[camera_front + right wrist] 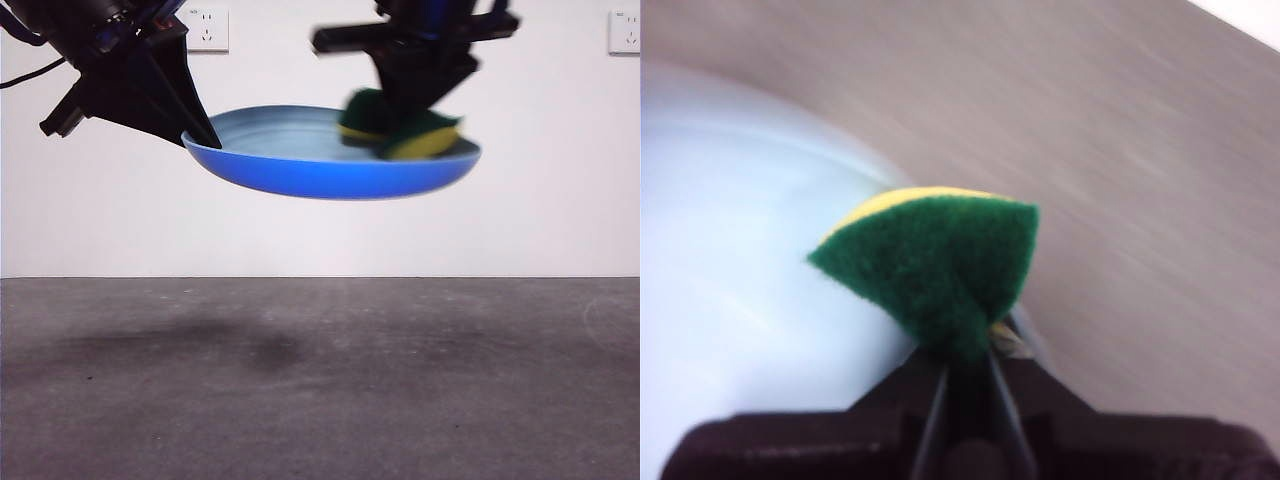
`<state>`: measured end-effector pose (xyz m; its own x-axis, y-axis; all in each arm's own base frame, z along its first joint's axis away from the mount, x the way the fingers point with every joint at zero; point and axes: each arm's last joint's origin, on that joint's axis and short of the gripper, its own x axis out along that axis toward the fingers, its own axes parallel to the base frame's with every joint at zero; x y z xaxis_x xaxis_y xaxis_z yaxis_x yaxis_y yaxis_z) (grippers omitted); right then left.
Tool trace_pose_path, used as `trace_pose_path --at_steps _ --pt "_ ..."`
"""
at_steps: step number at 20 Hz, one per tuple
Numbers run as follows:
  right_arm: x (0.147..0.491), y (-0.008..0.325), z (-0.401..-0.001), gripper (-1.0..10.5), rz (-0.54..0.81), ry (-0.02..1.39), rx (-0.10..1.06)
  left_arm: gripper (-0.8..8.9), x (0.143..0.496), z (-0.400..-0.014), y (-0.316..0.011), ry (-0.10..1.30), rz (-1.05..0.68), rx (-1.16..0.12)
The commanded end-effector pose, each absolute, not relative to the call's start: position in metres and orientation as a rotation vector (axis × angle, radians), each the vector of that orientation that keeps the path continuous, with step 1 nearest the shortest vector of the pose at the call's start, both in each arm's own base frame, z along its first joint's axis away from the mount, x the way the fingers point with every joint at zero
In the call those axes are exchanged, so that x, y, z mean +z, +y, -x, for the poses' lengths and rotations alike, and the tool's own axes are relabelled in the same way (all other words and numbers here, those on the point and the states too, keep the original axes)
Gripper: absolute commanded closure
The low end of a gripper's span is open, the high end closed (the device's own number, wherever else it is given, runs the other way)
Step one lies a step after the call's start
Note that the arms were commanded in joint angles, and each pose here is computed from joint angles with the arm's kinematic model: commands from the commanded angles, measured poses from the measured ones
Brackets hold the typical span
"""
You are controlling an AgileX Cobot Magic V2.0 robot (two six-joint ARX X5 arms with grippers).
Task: Pick up the plate,pick up the cloth,clean the plate with the cloth
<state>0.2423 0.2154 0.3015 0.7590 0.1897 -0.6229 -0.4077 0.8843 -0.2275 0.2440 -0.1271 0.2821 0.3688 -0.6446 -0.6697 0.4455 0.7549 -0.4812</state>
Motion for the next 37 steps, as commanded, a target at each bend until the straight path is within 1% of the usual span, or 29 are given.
trace_pose_path --at_steps 1,2,3,4,5,7,9,10,11,12,13,19,24,28,29,31,32,33,34,35,37 --pt "0.300 0.224 -0.243 9.6 0.230 0.656 0.606 8.21 0.288 -0.240 -0.133 0.909 0.175 -0.824" --pt "0.300 0.227 -0.241 9.6 0.194 0.679 0.702 8.21 0.289 -0.241 -0.133 0.890 0.174 -0.823" --pt "0.299 0.228 -0.239 9.6 0.168 0.708 0.767 8.21 0.290 -0.243 -0.133 0.869 0.169 -0.808" --pt "0.297 0.228 -0.236 9.6 0.157 0.745 0.808 8.21 0.292 -0.246 -0.132 0.841 0.159 -0.772" --pt "0.295 0.226 -0.234 9.6 0.161 0.782 0.813 8.21 0.292 -0.248 -0.130 0.820 0.144 -0.729" --pt "0.288 0.221 -0.230 9.6 0.202 0.875 0.775 8.21 0.293 -0.252 -0.126 0.780 0.107 -0.614" --pt "0.281 0.212 -0.226 9.6 0.284 0.953 0.661 8.21 0.293 -0.256 -0.120 0.742 0.038 -0.506" --pt "0.279 0.208 -0.225 9.6 0.338 0.973 0.580 8.22 0.293 -0.258 -0.116 0.728 0.000 -0.443" --pt "0.280 0.205 -0.223 9.6 0.369 0.977 0.533 8.22 0.291 -0.261 -0.112 0.722 -0.026 -0.399" --pt "0.281 0.202 -0.222 9.6 0.396 0.969 0.485 8.22 0.290 -0.264 -0.109 0.724 -0.037 -0.360" --pt "0.285 0.199 -0.220 9.6 0.398 0.956 0.473 8.22 0.287 -0.267 -0.106 0.732 -0.035 -0.348" --pt "0.314 0.185 -0.206 9.6 0.341 0.850 0.484 8.22 0.262 -0.287 -0.096 0.820 -0.047 -0.297" --pt "0.350 0.162 -0.181 9.6 0.272 0.718 0.500 8.22 0.220 -0.309 -0.095 0.957 -0.058 -0.267" --pt "0.374 0.142 -0.159 9.6 0.219 0.615 0.510 8.22 0.189 -0.318 -0.097 1.059 -0.070 -0.257" --pt "0.378 0.137 -0.155 9.6 0.211 0.593 0.504 8.19 0.184 -0.320 -0.097 1.077 -0.072 -0.255" --pt "0.385 0.128 -0.148 9.6 0.209 0.546 0.445 8.13 0.178 -0.321 -0.098 1.099 -0.074 -0.256" --pt "0.388 0.125 -0.146 9.6 0.209 0.525 0.414 7.96 0.177 -0.320 -0.098 1.108 -0.064 -0.274" --pt "0.390 0.122 -0.144 9.6 0.210 0.510 0.389 6.98 0.177 -0.320 -0.099 1.111 -0.051 -0.297" --pt "0.391 0.120 -0.143 9.6 0.213 0.500 0.365 5.57 0.177 -0.320 -0.100 1.114 -0.038 -0.319" --pt "0.392 0.119 -0.143 9.6 0.217 0.492 0.337 4.38 0.177 -0.319 -0.100 1.116 -0.035 -0.322" --pt "0.392 0.117 -0.144 9.6 0.225 0.483 0.294 4.23 0.177 -0.318 -0.101 1.125 -0.035 -0.325"
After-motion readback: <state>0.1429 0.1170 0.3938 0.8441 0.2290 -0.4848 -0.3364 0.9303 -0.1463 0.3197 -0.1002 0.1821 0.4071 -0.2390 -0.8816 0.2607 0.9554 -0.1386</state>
